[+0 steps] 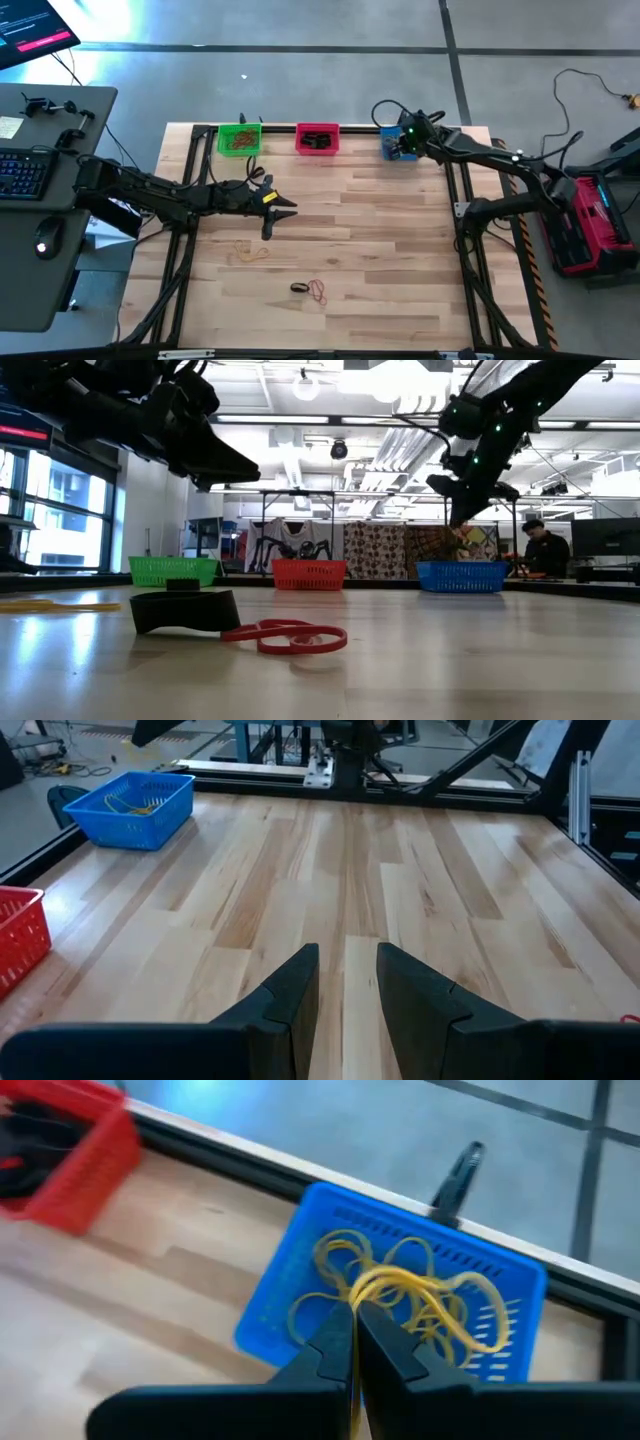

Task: Sort rubber bands into baskets
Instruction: Put the yellow rubber band into the blue bin

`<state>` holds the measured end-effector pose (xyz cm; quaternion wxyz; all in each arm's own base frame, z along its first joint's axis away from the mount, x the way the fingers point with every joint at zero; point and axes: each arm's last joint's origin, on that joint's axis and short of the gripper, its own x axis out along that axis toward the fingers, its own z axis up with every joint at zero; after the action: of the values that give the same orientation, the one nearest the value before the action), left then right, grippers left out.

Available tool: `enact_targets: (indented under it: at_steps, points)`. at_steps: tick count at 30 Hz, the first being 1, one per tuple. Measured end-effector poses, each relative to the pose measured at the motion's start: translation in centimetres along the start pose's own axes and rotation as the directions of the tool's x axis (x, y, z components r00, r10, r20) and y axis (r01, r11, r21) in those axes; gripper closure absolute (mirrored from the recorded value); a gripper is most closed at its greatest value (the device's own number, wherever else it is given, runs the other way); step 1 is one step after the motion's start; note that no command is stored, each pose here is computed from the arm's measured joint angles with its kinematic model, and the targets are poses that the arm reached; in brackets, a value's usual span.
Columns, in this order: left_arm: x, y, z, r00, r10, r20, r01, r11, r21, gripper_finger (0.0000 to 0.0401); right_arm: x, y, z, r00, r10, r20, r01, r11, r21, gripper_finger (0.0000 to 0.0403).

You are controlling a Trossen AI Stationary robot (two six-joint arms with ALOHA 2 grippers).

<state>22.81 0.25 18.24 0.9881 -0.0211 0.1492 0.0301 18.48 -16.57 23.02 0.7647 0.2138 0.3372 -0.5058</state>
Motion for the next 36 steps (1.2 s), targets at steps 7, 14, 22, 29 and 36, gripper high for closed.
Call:
enact_targets:
  at_steps: [7, 14, 22, 29, 36]
  points:
    - [0.0, 0.0, 0.0, 1.000, 0.000, -0.001, 0.000, 1.000, 0.000, 0.0307, 2.9, -1.6, 0.3, 0.998, -0.046, -0.049, 0.048, 0.998, 0.036, 0.0403]
    - [0.0, 0.0, 0.0, 1.000, 0.000, -0.001, 0.000, 1.000, 0.000, 0.0307, 6.6, -3.4, 0.0, 0.987, -0.082, -0.135, 0.102, 0.983, 0.155, 0.0403]
    - [0.0, 0.0, 0.0, 1.000, 0.000, -0.001, 0.000, 1.000, 0.000, 0.0307, 8.9, -3.8, -0.5, 0.982, -0.046, -0.182, 0.078, 0.981, 0.177, 0.0394]
    - [0.0, 0.0, 0.0, 1.000, 0.000, -0.002, 0.000, 1.000, 0.002, 0.0307, 8.7, -3.7, 0.0, 0.983, -0.029, -0.183, 0.057, 0.987, 0.149, 0.0320]
    - [0.0, 0.0, -0.1, 1.000, 0.002, -0.009, -0.002, 1.000, -0.006, 0.0307, 6.9, -2.6, 2.8, 0.975, -0.017, -0.221, 0.037, 0.995, 0.088, 0.0239]
